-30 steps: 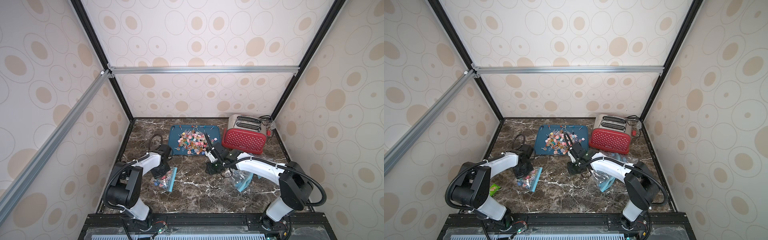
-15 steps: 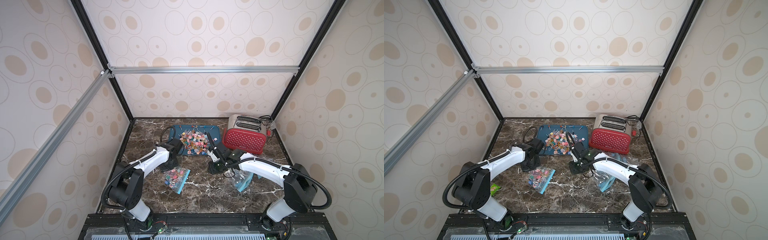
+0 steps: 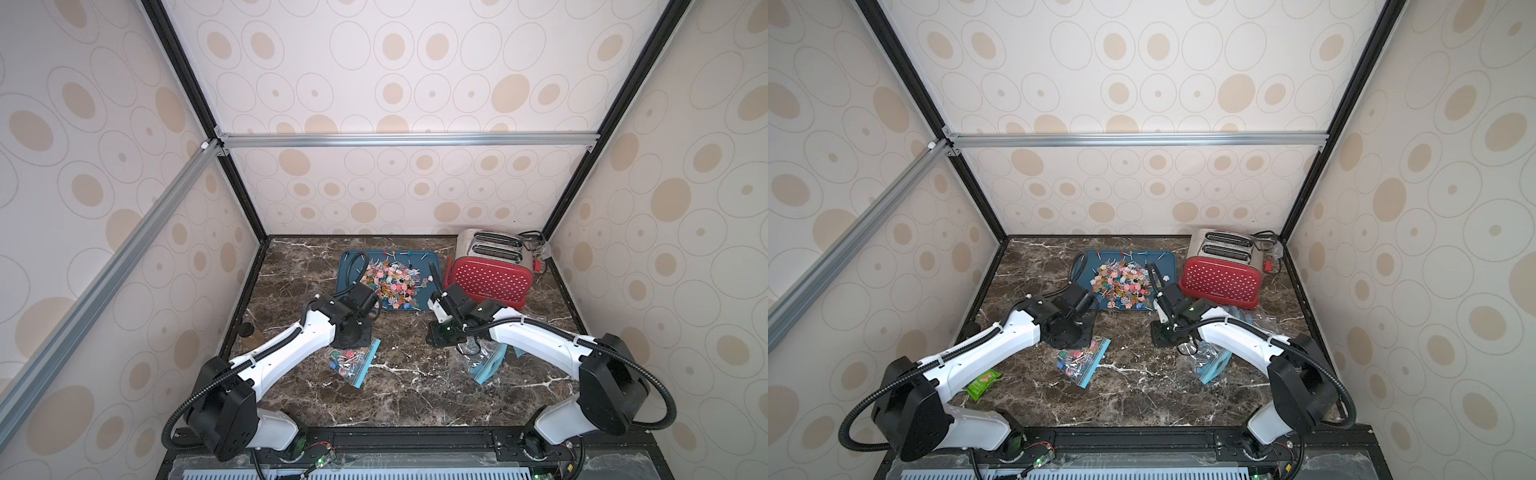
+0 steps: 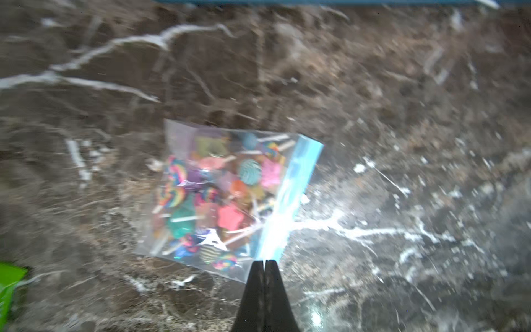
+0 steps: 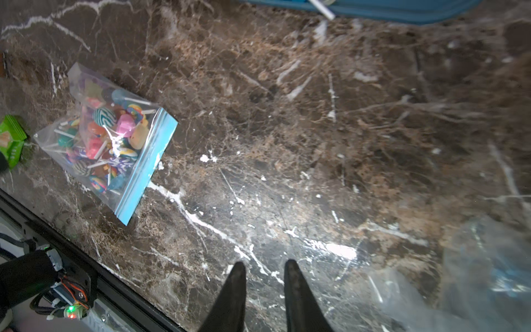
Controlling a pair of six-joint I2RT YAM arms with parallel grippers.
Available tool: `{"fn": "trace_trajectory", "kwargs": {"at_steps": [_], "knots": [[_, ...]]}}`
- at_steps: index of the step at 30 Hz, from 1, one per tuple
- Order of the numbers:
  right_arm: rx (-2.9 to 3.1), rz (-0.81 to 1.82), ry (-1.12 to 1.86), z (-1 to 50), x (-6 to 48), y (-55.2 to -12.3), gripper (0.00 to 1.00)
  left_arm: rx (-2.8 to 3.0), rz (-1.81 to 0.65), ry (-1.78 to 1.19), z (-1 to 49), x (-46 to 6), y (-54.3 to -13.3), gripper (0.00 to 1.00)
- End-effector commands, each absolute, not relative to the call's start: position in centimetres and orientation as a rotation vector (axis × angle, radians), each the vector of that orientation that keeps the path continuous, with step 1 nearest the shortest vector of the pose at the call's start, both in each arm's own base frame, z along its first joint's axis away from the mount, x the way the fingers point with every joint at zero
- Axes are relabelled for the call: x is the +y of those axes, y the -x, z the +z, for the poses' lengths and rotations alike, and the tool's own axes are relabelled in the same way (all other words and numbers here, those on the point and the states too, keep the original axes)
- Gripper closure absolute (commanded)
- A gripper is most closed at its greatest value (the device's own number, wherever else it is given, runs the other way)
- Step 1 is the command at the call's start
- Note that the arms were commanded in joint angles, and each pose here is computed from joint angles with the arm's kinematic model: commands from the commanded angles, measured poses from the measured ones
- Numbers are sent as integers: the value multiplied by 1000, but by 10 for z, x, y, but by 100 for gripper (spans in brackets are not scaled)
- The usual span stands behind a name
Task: Pour candies out of the ziploc bag
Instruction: Adjust the ziploc bag at the center of the board, then open the ziploc bag at the center of the board.
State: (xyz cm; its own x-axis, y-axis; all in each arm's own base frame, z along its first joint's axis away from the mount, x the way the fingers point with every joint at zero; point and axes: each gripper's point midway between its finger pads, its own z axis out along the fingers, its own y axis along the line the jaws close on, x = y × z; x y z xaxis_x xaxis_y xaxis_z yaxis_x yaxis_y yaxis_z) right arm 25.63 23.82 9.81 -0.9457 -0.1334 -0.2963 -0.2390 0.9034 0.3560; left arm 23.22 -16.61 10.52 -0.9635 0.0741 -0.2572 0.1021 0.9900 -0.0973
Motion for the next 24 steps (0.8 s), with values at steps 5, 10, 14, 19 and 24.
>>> {"fn": "trace_trajectory", "kwargs": {"at_steps": [5,10,14,19,24], "knots": [[2810,547,184,103,214,-253,73,2924,-349,-191,70,-191,-217,100],[2815,554,173,102,214,-251,73,2949,-265,-152,51,-188,-225,100],[2819,551,169,101,213,-251,73,2964,-171,-119,39,-181,-230,100],[2818,547,174,101,213,-251,73,2971,72,-46,32,-152,-231,100],[2819,547,179,100,213,-252,73,2919,265,10,37,-127,-235,100]]}}
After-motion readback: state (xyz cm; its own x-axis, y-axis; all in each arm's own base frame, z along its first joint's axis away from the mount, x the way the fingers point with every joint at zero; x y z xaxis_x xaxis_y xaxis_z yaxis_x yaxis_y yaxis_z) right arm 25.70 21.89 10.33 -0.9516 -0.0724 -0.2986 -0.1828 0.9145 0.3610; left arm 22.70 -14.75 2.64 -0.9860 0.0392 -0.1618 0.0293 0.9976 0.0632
